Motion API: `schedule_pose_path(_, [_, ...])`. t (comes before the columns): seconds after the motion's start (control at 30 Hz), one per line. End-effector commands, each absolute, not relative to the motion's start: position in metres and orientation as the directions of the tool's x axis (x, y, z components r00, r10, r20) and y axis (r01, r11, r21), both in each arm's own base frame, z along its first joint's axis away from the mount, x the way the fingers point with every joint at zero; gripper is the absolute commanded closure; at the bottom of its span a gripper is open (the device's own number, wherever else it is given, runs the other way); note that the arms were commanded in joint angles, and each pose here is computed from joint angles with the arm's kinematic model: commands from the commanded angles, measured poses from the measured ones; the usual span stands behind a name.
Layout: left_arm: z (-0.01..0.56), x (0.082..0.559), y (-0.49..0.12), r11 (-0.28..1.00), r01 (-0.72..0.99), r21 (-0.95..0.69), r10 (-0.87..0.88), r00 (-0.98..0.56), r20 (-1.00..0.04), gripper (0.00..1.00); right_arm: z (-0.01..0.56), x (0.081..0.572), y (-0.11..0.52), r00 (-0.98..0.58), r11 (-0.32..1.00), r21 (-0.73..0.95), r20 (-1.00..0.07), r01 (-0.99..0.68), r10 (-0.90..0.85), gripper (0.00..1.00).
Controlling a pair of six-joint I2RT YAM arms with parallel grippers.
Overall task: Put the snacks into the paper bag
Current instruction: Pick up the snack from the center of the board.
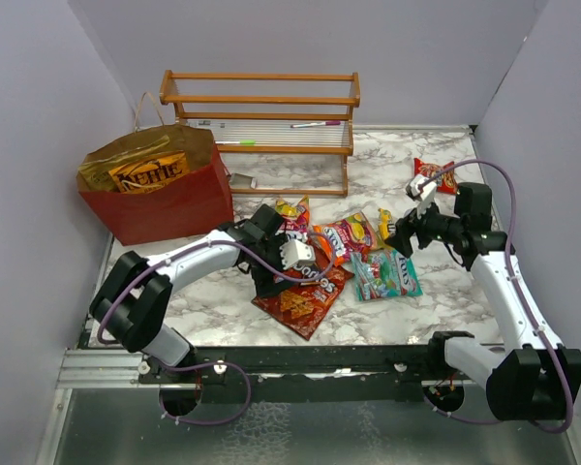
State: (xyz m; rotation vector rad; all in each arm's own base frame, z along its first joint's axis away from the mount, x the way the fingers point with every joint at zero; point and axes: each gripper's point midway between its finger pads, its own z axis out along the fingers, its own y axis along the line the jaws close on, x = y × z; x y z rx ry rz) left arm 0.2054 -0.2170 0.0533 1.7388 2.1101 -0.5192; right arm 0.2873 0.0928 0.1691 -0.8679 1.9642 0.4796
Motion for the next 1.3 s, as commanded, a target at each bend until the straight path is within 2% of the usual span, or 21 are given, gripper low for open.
schedule_pose_path(0.0, [0.039,0.218,-0.222,0.132,0.991,0.014,0.879,-0.110,-0.463,0.06,0.180,0.285,0.104,-0.299,0.640,0.000,-0.884,-0.768,-0.359,0.19])
schedule_pose_path(0.2, [0.017,0.228,-0.222,0.111,0.993,0.032,0.906,-0.088,-0.414,0.06,0.185,0.280,0.109,-0.282,0.618,0.007,-0.894,-0.786,-0.349,0.19])
schedule_pose_path(0.3, [0.004,0.225,-0.217,0.103,0.994,0.024,0.916,-0.086,-0.392,0.10,0.187,0.279,0.111,-0.278,0.610,0.011,-0.897,-0.793,-0.344,0.19])
schedule_pose_path(0.57, [-0.018,0.208,-0.206,0.104,0.994,-0.017,0.923,-0.103,-0.370,0.46,0.178,0.278,0.117,-0.306,0.589,0.051,-0.889,-0.806,-0.342,0.19])
schedule_pose_path(0.87, [-0.012,0.201,-0.202,0.065,0.998,0.005,0.916,-0.058,-0.396,0.74,0.174,0.278,0.118,-0.313,0.589,0.056,-0.886,-0.806,-0.343,0.19])
schedule_pose_path(1.03, [-0.005,0.201,-0.197,0.044,0.999,0.032,0.922,-0.028,-0.386,0.97,0.172,0.277,0.120,-0.315,0.578,0.071,-0.888,-0.813,-0.334,0.19])
schedule_pose_path(1.07, [-0.003,0.202,-0.196,0.037,0.999,0.040,0.923,-0.019,-0.385,1.00,0.171,0.276,0.121,-0.320,0.575,0.079,-0.887,-0.814,-0.332,0.19])
schedule_pose_path(1.27, [0.020,0.210,-0.197,-0.002,0.994,0.106,0.916,0.045,-0.399,1.00,0.164,0.281,0.121,-0.350,0.576,0.106,-0.876,-0.811,-0.331,0.19])
